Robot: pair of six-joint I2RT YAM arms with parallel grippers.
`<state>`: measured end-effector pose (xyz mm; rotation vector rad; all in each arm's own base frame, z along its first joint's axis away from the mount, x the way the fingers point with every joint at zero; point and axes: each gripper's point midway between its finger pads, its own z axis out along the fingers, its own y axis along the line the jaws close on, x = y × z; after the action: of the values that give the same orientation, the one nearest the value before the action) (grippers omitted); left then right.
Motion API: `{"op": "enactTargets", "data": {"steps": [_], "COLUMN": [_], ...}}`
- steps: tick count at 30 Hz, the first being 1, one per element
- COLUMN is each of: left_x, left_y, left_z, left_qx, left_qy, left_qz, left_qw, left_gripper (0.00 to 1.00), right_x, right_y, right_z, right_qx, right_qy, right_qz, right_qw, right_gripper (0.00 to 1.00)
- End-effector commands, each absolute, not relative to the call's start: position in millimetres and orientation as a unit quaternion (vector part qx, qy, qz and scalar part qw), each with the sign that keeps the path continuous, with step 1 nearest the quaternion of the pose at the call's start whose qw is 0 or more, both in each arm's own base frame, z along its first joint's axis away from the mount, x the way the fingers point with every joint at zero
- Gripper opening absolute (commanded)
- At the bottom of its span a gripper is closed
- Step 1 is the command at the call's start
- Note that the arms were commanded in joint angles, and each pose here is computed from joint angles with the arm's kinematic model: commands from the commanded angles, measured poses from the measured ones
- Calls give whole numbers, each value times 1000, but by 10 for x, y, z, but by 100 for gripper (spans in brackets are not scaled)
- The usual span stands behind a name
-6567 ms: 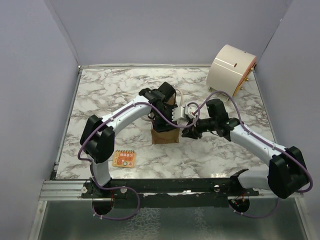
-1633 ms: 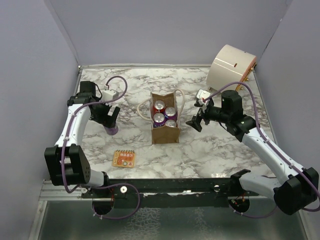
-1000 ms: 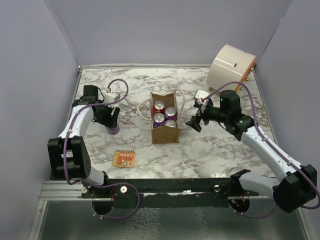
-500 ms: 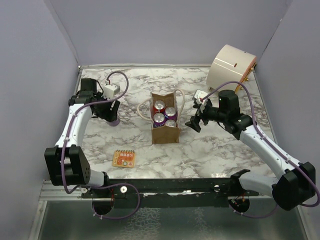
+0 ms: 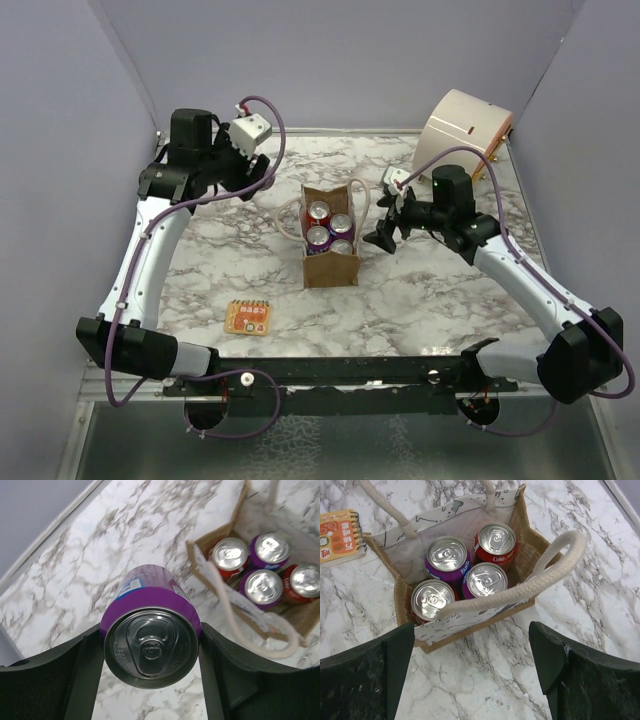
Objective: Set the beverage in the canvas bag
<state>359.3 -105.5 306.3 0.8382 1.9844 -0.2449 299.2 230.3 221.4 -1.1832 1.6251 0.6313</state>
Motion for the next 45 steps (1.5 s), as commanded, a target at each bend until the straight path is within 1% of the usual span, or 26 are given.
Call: {"op": "enactTargets", "data": {"steps": [1, 4, 8, 11, 16, 19, 24, 27, 32, 35, 40, 45], "left_x": [3681, 3656, 3559, 3494, 3386, 3295, 3103, 2926, 2669, 2612, 2650, 2607], "left_y": [-1478, -1695, -1956, -2104, -2293, -2384, -2478, -2527, -2526, -2529, -2509, -2484], "left_z": [3648, 3787, 3762, 3710, 3547, 3444, 3390, 3246, 3010, 2854, 2625, 2460], "left_qx": [365, 381, 418, 442, 474, 490, 522, 546, 577, 586, 593, 600], "left_qy": [744, 722, 704, 690, 676, 670, 652, 651, 661, 669, 690, 704], "left_qz": [-137, -165, -205, -223, -248, -261, -281, -292, -283, -263, -221, -211], "left_qw": [543, 553, 537, 528, 507, 492, 473, 440, 388, 374, 351, 316], "left_gripper": [0, 0, 0, 0, 0, 0, 0, 0, 0, 0, 0, 0], "right_x": [3033, 3047, 3086, 3110, 3128, 3132, 3087, 3027, 2942, 2885, 2792, 2744], "right_y": [2439, 2506, 2562, 2602, 2656, 2660, 2642, 2630, 2586, 2562, 2540, 2512], "right_z": [2432, 2451, 2407, 2425, 2468, 2461, 2371, 2323, 2332, 2354, 2337, 2294], "right_qx": [-470, -462, -459, -458, -460, -459, -457, -461, -476, -481, -488, -490], "right_qy": [659, 660, 665, 665, 661, 663, 668, 663, 652, 646, 637, 635], "right_qz": [299, 321, 335, 345, 359, 361, 363, 366, 359, 356, 359, 356], "right_qw": [505, 498, 485, 479, 472, 469, 463, 462, 469, 474, 477, 480], "right_gripper": [95, 92, 86, 79, 63, 57, 54, 54, 53, 53, 54, 54]}}
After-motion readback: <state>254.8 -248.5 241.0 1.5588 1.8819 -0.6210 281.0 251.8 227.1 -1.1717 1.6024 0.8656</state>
